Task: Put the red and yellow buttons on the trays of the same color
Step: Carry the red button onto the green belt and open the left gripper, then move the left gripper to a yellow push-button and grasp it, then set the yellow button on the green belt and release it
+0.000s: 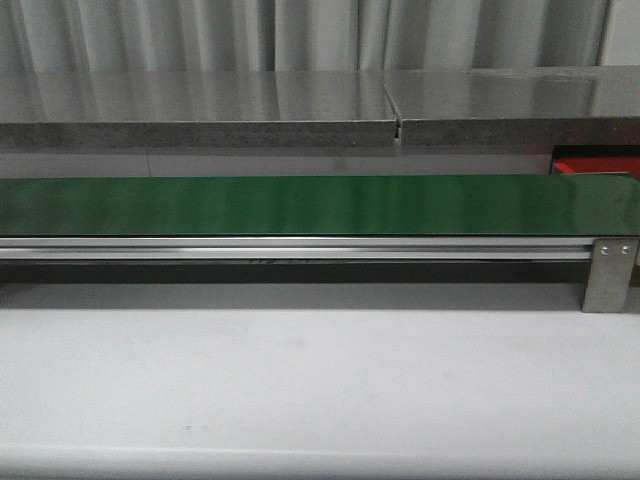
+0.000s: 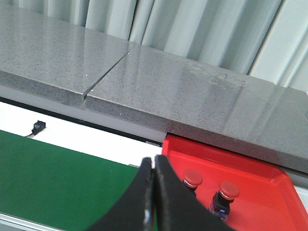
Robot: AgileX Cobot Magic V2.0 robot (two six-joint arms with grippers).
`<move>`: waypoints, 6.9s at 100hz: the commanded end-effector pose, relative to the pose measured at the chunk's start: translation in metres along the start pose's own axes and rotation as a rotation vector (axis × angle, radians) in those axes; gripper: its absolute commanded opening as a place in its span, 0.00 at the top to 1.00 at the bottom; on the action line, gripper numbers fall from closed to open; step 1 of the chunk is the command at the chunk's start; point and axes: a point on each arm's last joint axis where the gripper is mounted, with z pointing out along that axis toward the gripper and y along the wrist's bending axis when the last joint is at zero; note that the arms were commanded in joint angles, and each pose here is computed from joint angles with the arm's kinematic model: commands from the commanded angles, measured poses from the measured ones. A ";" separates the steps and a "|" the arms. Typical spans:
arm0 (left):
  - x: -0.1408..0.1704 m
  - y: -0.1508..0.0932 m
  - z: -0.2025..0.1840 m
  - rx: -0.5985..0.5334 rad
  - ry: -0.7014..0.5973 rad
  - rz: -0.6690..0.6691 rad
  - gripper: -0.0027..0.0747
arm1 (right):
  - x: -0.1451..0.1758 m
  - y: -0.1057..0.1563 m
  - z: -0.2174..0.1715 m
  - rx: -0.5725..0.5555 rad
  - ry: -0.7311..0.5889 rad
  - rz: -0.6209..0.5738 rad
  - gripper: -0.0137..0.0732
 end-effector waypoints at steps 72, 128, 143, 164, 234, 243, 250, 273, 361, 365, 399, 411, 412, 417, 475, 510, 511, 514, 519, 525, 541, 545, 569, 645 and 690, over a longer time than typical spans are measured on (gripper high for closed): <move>-0.036 0.017 -0.111 -0.023 -0.306 -0.007 0.17 | -0.010 -0.003 -0.001 0.017 -0.031 0.001 0.92; -0.032 0.100 -0.055 -0.157 -0.187 -0.124 0.17 | -0.010 -0.003 -0.001 0.017 -0.031 0.001 0.92; -0.033 0.109 -0.046 -0.181 -0.213 -0.133 0.17 | -0.010 -0.003 -0.001 0.017 -0.031 0.001 0.92; -0.043 0.116 -0.035 -0.192 -0.234 -0.130 0.17 | -0.010 -0.003 -0.001 0.017 -0.031 0.001 0.92; -0.072 0.146 0.000 -0.239 -0.235 -0.077 0.17 | -0.010 -0.003 -0.001 0.017 -0.031 0.001 0.92; -0.070 0.152 0.004 -0.245 -0.228 -0.088 0.17 | -0.010 -0.003 -0.001 0.017 -0.031 0.001 0.92; -0.069 0.156 0.007 -0.250 -0.226 -0.094 0.17 | -0.010 -0.003 -0.001 0.017 -0.031 0.001 0.92; -0.071 0.162 0.021 -0.242 -0.202 -0.096 0.17 | -0.010 -0.003 -0.001 0.017 -0.031 0.001 0.92; -0.082 0.149 -0.003 -0.219 -0.239 -0.092 0.99 | -0.010 -0.003 -0.001 0.017 -0.031 0.001 0.92; -0.085 0.144 -0.012 -0.214 -0.255 -0.086 0.99 | -0.010 -0.003 -0.001 0.017 -0.031 0.001 0.92; -0.096 0.082 -0.098 -0.087 -0.325 -0.055 0.99 | -0.010 -0.003 -0.001 0.017 -0.031 0.001 0.92; -0.092 0.060 -0.118 -0.064 -0.347 -0.019 0.99 | -0.010 -0.003 -0.001 0.017 -0.031 0.001 0.92; -0.092 0.058 -0.119 -0.062 -0.347 -0.017 0.99 | -0.010 -0.003 -0.001 0.017 -0.031 0.001 0.92; -0.088 0.050 -0.123 -0.054 -0.350 -0.007 0.99 | -0.010 -0.003 -0.001 0.017 -0.031 0.001 0.92; -0.052 0.009 -0.083 -0.004 -0.263 0.058 0.99 | -0.010 -0.003 -0.001 0.017 -0.031 0.001 0.92; -0.046 -0.002 -0.070 -0.010 -0.267 0.118 0.99 | -0.010 -0.003 -0.001 0.017 -0.031 0.001 0.92; -0.046 -0.002 -0.070 -0.011 -0.267 0.119 0.99 | -0.010 -0.003 -0.001 0.017 -0.031 0.001 0.92; -0.046 -0.001 -0.068 -0.015 -0.263 0.122 0.99 | -0.010 -0.003 -0.001 0.017 -0.031 0.001 0.92; -0.045 0.000 -0.065 -0.021 -0.255 0.125 0.99 | -0.010 -0.003 -0.001 0.017 -0.031 0.001 0.92; -0.043 0.002 -0.059 -0.022 -0.231 0.125 0.99 | -0.010 -0.003 -0.001 0.017 -0.031 0.001 0.92; -0.038 0.006 -0.043 -0.019 -0.167 0.116 0.99 | -0.010 -0.003 -0.001 0.017 -0.031 0.001 0.92; -0.037 0.006 -0.040 -0.018 -0.159 0.116 0.99 | -0.010 -0.003 -0.001 0.017 -0.031 0.001 0.92; -0.037 0.008 -0.035 -0.021 -0.157 0.114 0.99 | -0.010 -0.003 -0.001 0.017 -0.031 0.001 0.92; -0.031 0.012 -0.024 -0.025 -0.098 0.132 0.70 | -0.010 -0.003 -0.001 0.017 -0.031 0.001 0.92; -0.035 0.004 -0.034 0.005 -0.136 0.151 0.14 | -0.010 -0.003 -0.001 0.017 -0.031 0.001 0.92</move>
